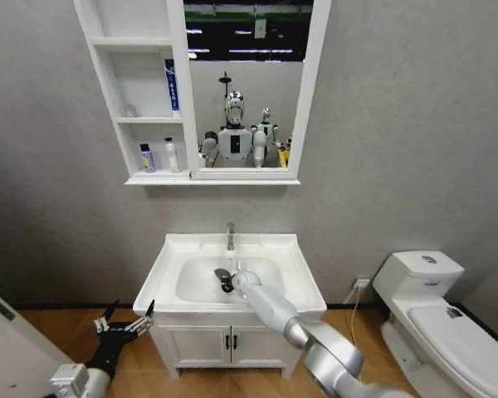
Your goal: Move facial cleanser and shampoo from washbasin to cabinet, then wipe washbasin with towel.
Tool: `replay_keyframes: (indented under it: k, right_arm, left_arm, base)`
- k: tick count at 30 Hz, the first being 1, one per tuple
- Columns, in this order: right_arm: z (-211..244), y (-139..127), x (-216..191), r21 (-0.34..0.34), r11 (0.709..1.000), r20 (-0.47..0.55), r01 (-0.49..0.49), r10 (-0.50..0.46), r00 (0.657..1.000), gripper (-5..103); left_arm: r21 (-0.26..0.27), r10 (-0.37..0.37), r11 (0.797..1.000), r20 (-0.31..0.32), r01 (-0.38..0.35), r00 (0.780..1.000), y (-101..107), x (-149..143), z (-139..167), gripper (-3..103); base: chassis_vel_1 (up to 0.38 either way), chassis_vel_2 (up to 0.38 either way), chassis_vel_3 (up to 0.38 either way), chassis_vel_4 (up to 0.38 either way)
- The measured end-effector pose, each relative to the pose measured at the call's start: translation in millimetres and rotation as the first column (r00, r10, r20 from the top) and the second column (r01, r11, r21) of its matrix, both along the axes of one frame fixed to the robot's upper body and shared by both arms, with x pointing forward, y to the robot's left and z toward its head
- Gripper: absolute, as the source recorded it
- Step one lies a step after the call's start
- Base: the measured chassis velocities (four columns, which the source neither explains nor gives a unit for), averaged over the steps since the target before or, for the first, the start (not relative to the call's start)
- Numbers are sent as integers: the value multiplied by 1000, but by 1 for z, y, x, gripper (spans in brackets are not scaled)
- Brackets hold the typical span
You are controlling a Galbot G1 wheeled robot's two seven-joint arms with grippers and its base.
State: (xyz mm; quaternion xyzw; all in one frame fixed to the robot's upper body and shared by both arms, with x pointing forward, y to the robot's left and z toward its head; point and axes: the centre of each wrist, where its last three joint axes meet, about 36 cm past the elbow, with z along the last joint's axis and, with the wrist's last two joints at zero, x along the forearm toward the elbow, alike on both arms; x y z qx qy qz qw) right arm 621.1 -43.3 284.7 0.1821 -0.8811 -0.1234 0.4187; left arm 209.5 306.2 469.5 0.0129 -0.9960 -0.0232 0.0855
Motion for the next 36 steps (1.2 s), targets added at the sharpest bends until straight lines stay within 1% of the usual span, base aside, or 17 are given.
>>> replay_keyframes:
  k: [1, 3, 4, 7, 9, 10, 12, 13, 15, 16, 18, 22, 26, 30, 31, 33, 36]
  right_arm:
    - [-10, -11, 1, -62, 998, 27, -4, 6, 1000, 7]
    - [-12, -14, 2, -89, 996, 33, -6, 9, 999, 7]
    - [-15, -15, 1, -153, 988, 27, -2, 6, 1000, 7]
    - [-15, -15, -1, -191, 982, 21, 6, -2, 1000, 7]
    - [-13, -13, -3, -295, 955, 35, 39, -30, 999, 7]
    - [-13, -13, -3, -295, 955, 35, 39, -30, 999, 7]
    - [-15, -36, -3, -403, 912, 84, 74, -44, 995, 7]
    - [-15, -36, -3, -403, 912, 84, 74, -44, 995, 7]
    - [-20, -65, -8, -480, 871, 157, 99, -26, 987, 7]
    - [-20, -65, -8, -480, 871, 157, 99, -26, 987, 7]
    - [-16, -88, -14, -491, 863, 185, 118, -29, 982, 7]
    - [-14, -114, -18, -502, 854, 207, 138, -36, 978, 7]
    - [-14, -119, -16, -494, 858, 203, 142, -46, 978, 7]
    - [-6, -94, 1, -393, 911, 112, 127, -90, 990, 7]
    - [-6, -94, 1, -393, 911, 112, 127, -90, 990, 7]
    - [1, -68, 9, -311, 944, 45, 109, -100, 994, 7]
    - [5, -51, 14, -269, 958, 19, 98, -97, 995, 7]
  left_arm:
    - [0, 0, 1000, 0, 0, 1000, 0, 0, 0, 100]
    - [0, 0, 1000, 0, 0, 1000, 0, 0, 0, 100]
    - [0, 0, 1000, 0, 0, 1000, 0, 0, 0, 100]
    - [0, 0, 1000, 0, 0, 1000, 0, 0, 0, 100]
    - [0, 0, 1000, 0, 0, 1000, 0, 0, 0, 100]
    - [0, 0, 1000, 0, 0, 1000, 0, 0, 0, 100]
    - [0, 0, 1000, 0, 0, 1000, 0, 0, 0, 100]
    - [0, 0, 1000, 0, 0, 1000, 0, 0, 0, 100]
    - [0, 0, 1000, 0, 0, 1000, 0, 0, 0, 100]
    - [0, 0, 1000, 0, 0, 1000, 0, 0, 0, 100]
    - [0, 0, 1000, 0, 0, 1000, 0, 0, 0, 100]
    - [0, 0, 1000, 0, 0, 1000, 0, 0, 0, 100]
    - [0, 0, 1000, 0, 0, 1000, 0, 0, 0, 100]
    - [0, 0, 1000, 0, 0, 1000, 0, 0, 0, 100]
    - [0, 0, 1000, 0, 0, 1000, 0, 0, 0, 100]
    - [0, 0, 1000, 0, 0, 1000, 0, 0, 0, 100]
    - [0, 0, 1000, 0, 0, 1000, 0, 0, 0, 100]
  base:
    - [0, 0, 0, 0]
    - [0, 0, 0, 0]
    - [0, 0, 0, 0]
    - [0, 0, 0, 0]
    - [0, 0, 0, 0]
    - [0, 0, 0, 0]
    - [0, 0, 0, 0]
    - [0, 0, 0, 0]
    - [0, 0, 0, 0]
    - [0, 0, 0, 0]
    - [0, 0, 0, 0]
    - [0, 0, 0, 0]
    - [0, 0, 0, 0]
    - [0, 0, 0, 0]
    - [0, 0, 0, 0]
    - [0, 0, 0, 0]
    - [0, 0, 0, 0]
